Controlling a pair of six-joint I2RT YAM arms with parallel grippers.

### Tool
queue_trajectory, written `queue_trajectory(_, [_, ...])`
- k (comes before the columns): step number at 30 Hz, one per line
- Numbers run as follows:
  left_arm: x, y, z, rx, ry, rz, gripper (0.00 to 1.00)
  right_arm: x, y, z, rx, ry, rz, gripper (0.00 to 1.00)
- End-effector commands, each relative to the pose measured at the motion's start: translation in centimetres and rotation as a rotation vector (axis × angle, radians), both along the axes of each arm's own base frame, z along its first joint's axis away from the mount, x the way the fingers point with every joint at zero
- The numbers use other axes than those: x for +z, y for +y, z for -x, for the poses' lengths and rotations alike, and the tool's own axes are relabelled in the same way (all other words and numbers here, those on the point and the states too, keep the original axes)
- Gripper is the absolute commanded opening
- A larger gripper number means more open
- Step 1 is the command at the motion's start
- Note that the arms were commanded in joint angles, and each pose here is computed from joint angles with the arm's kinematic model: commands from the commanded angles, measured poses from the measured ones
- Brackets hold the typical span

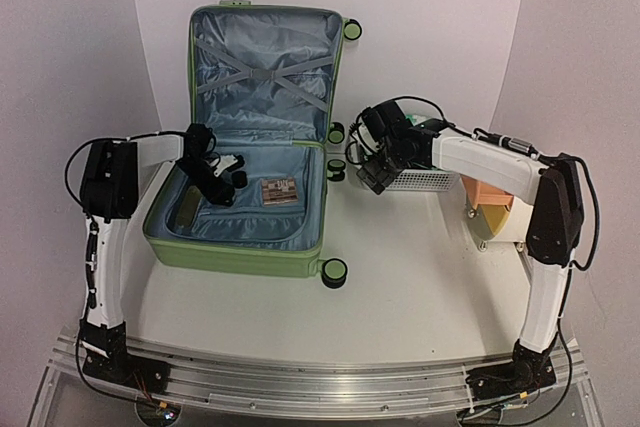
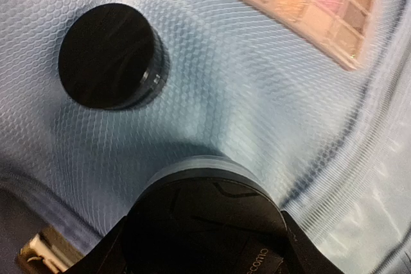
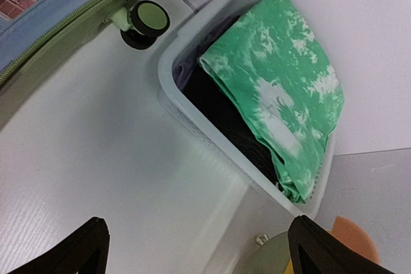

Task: Open, take out, and arrange the luggage

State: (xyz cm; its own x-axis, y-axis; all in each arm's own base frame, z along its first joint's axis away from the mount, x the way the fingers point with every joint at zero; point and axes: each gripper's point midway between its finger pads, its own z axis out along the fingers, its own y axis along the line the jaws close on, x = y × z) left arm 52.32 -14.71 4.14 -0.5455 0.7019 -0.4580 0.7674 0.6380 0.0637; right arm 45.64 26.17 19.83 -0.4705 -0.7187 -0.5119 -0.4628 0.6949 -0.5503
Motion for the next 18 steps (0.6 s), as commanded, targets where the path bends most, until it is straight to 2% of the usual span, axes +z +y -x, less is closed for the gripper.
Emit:
queue_trajectory(1, [10.0, -1.6, 1.6, -0.21, -0.209, 0.055, 0.35, 5.9, 5.8, 1.6, 0.076, 0.042, -0.474, 0.98])
queue_trajectory(6, [14.9, -3.4, 6.1, -0.435, -0.26, 0.103, 0.35, 8.8, 12.9, 2.4, 0.115, 0.242, -0.973, 0.98])
queue_trajectory(8, [16.5, -4.4, 7.8, -0.52, -0.289, 0.109, 0.35, 9.3, 15.2, 2.2, 0.093, 0.331, -1.153, 0.94])
queue_trajectory(13, [19.8, -7.6, 11.2, -0.695, -0.385, 0.096, 0.35, 10.3, 19.7, 1.6, 0.094, 0.511, -1.516, 0.87])
queue_trajectory(15, [20.5, -8.8, 12.0, -0.74, -0.414, 0.08, 0.36, 10.7, 21.2, 1.6, 0.117, 0.547, -1.59, 0.87])
queue_trajectory(18, [21.6, -10.4, 12.5, -0.776, -0.44, 0.089, 0.36, 10.1, 23.3, 2.4, 0.141, 0.596, -1.598, 0.91])
